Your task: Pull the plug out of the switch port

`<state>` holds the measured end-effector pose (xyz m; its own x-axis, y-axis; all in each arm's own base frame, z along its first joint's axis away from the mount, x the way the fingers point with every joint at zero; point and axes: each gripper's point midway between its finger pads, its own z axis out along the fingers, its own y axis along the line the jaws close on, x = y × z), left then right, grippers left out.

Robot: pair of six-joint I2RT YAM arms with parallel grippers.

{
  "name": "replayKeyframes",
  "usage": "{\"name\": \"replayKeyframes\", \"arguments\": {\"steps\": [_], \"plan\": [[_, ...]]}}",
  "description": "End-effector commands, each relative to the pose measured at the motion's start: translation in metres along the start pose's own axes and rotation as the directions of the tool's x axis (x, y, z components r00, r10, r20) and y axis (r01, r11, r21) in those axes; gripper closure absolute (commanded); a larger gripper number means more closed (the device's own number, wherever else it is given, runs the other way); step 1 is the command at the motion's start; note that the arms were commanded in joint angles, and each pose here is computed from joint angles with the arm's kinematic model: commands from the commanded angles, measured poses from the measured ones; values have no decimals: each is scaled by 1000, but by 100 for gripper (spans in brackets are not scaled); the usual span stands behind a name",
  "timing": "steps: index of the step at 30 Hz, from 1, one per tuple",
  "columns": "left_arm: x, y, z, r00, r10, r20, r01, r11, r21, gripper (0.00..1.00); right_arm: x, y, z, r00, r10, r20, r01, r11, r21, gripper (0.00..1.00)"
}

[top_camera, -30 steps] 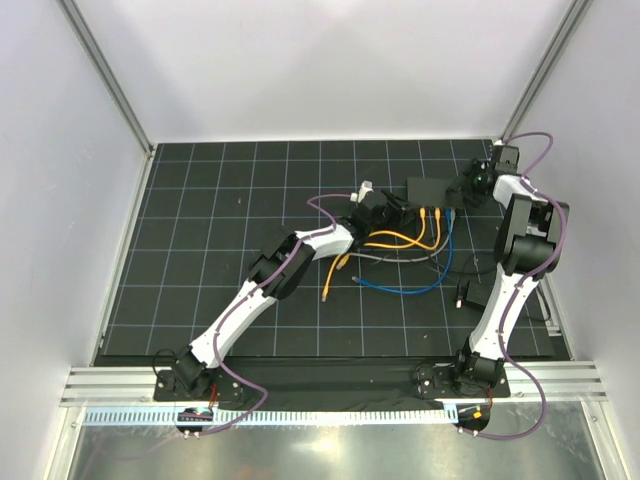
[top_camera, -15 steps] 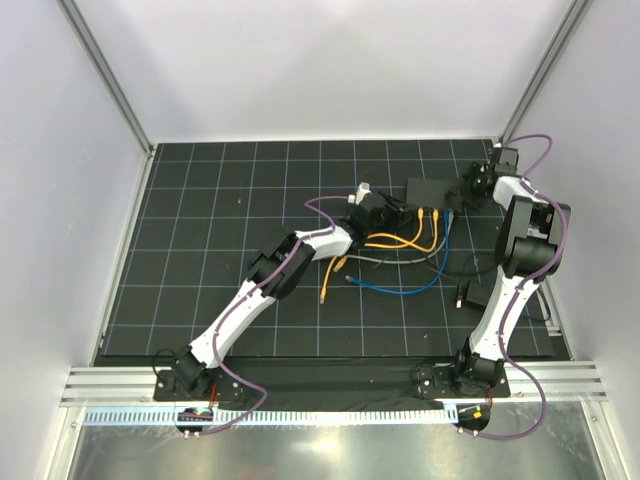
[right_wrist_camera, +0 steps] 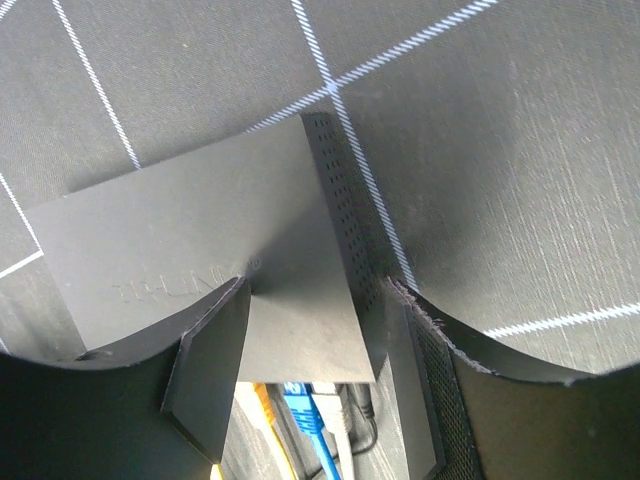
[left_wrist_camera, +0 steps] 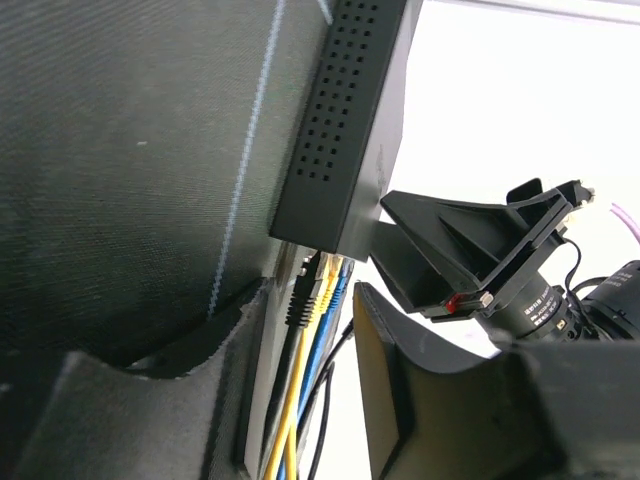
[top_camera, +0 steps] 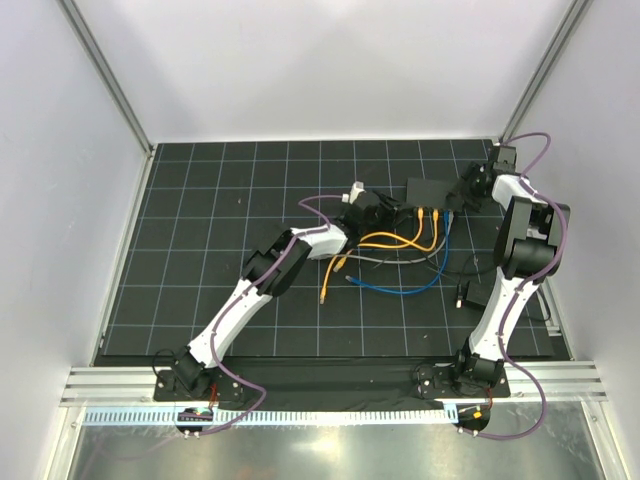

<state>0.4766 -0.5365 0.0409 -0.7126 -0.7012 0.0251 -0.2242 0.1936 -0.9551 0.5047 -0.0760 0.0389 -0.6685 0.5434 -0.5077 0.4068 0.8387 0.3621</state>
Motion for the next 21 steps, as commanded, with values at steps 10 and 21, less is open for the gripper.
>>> {"name": "replayKeyframes", "arguments": {"steps": [10, 21], "plan": [[-4, 19, 1, 996, 85, -22, -87, 993, -85, 59, -16, 10, -24, 998, -24, 59, 25, 1000, -7, 37], [5, 27, 9, 992, 112, -61, -118, 987, -110, 60, -13, 15, -17, 999, -14, 48, 16, 999, -41, 37]]}}
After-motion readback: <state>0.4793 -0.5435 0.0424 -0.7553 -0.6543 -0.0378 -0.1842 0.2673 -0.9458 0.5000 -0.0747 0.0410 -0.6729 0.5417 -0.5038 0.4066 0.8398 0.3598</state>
